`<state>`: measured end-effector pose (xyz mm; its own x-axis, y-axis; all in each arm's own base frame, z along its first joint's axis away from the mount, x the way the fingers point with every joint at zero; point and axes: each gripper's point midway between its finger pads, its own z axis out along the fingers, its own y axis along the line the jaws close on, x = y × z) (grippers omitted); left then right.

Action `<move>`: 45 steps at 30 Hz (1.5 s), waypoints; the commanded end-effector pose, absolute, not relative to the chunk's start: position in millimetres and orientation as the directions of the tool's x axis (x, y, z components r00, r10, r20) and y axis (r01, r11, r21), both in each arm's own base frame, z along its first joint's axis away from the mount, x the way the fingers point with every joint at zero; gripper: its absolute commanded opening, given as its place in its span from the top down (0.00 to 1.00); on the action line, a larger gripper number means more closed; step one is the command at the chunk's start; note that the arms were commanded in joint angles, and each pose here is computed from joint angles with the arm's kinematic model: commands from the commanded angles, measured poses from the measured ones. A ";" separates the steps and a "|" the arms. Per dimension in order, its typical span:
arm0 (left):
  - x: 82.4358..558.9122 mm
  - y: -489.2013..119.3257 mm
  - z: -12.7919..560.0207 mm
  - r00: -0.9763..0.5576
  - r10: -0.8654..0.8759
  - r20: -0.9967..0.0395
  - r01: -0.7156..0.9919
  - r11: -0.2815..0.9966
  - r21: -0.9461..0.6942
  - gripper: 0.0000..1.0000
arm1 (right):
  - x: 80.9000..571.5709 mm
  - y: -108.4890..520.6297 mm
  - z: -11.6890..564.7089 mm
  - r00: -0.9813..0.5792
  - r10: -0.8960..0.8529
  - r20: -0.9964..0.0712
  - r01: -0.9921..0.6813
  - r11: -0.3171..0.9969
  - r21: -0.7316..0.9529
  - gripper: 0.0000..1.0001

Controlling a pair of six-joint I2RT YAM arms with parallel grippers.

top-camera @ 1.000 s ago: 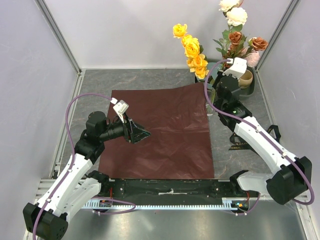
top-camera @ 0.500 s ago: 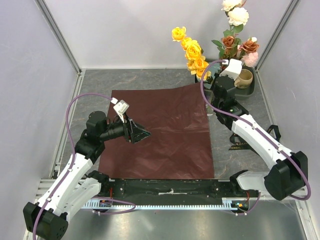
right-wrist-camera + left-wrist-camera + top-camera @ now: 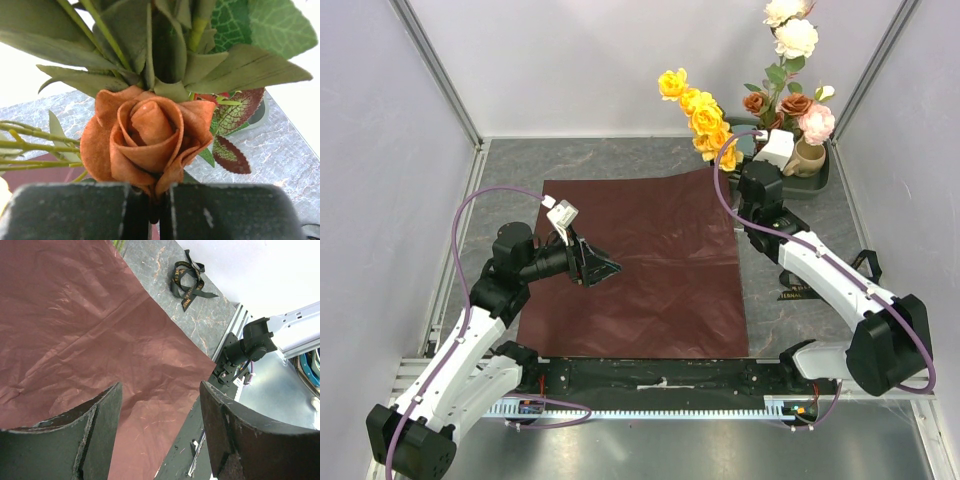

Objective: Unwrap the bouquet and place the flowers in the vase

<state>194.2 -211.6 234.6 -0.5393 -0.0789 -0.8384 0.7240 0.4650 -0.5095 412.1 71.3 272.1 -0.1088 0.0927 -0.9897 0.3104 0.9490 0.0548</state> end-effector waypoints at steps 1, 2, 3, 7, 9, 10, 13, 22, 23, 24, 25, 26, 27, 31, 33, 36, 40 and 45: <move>194.9 -214.3 255.9 -0.469 -0.077 -0.880 0.777 0.437 -0.453 0.30 | 408.9 72.9 254.0 -0.153 0.090 -0.984 0.298 0.954 0.040 1.00; 195.0 -214.2 256.2 -0.467 -0.078 -0.881 0.777 0.438 -0.451 0.30 | 409.2 73.3 252.2 -0.157 0.088 -0.984 0.297 0.954 0.038 1.00; 194.9 -214.3 255.9 -0.469 -0.077 -0.880 0.777 0.437 -0.453 0.30 | 409.4 73.3 251.6 -0.159 0.084 -0.984 0.296 0.954 0.034 1.00; 194.5 -214.2 256.7 -0.468 -0.079 -0.880 0.778 0.436 -0.452 0.30 | 410.7 73.0 248.6 -0.168 0.076 -0.983 0.300 0.954 0.022 0.98; 194.6 -214.0 255.7 -0.469 -0.078 -0.880 0.777 0.438 -0.452 0.30 | 411.6 72.6 249.1 -0.171 0.073 -0.983 0.306 0.952 0.018 0.91; 194.4 -213.9 256.0 -0.467 -0.078 -0.881 0.777 0.438 -0.451 0.30 | 410.9 72.0 248.4 -0.178 0.068 -0.982 0.307 0.952 0.011 0.87; 194.4 -213.8 256.3 -0.466 -0.079 -0.881 0.777 0.439 -0.450 0.30 | 409.7 72.9 252.9 -0.183 0.070 -0.981 0.299 0.954 0.012 0.78; 194.1 -214.0 256.5 -0.468 -0.078 -0.881 0.778 0.437 -0.452 0.30 | 404.5 73.0 268.3 -0.181 0.074 -0.981 0.284 0.959 0.020 0.61; 194.0 -214.0 257.1 -0.465 -0.079 -0.882 0.779 0.436 -0.450 0.30 | 404.8 73.7 270.1 -0.180 0.078 -0.981 0.282 0.959 0.025 0.60; 194.2 -214.0 256.1 -0.468 -0.078 -0.881 0.778 0.437 -0.452 0.30 | 401.7 72.9 265.4 -0.205 0.073 -0.976 0.281 0.960 0.012 0.60; 193.7 -214.0 255.8 -0.468 -0.077 -0.880 0.779 0.436 -0.452 0.30 | 401.3 74.1 267.2 -0.205 0.077 -0.976 0.275 0.961 0.018 0.57; 193.7 -214.0 256.5 -0.467 -0.078 -0.881 0.779 0.435 -0.451 0.30 | 399.6 74.1 269.0 -0.207 0.080 -0.975 0.271 0.962 0.021 0.56; 193.9 -214.0 256.4 -0.466 -0.078 -0.881 0.779 0.437 -0.451 0.30 | 397.4 73.9 266.6 -0.223 0.081 -0.971 0.271 0.962 0.018 0.54; 193.3 -213.9 256.3 -0.468 -0.077 -0.880 0.779 0.436 -0.452 0.30 | 385.9 73.6 264.9 -0.277 0.074 -0.958 0.249 0.968 0.003 0.42; 193.7 -213.8 256.5 -0.465 -0.077 -0.882 0.779 0.437 -0.449 0.30 | 366.0 68.6 269.5 -0.309 0.076 -0.948 0.232 0.973 0.003 0.31; 193.7 -214.4 257.1 -0.467 -0.077 -0.881 0.780 0.433 -0.451 0.30 | 342.8 60.8 272.0 -0.345 0.069 -0.936 0.218 0.976 -0.008 0.20; 193.7 -215.6 256.0 -0.473 -0.073 -0.878 0.781 0.425 -0.457 0.30 | 311.2 80.2 259.9 -0.450 0.063 -0.891 0.056 0.998 0.042 0.09; 191.9 -215.2 255.7 -0.483 -0.075 -0.872 0.776 0.426 -0.466 0.30 | 276.5 104.4 245.8 -0.532 0.114 -0.839 -0.073 0.981 0.180 0.02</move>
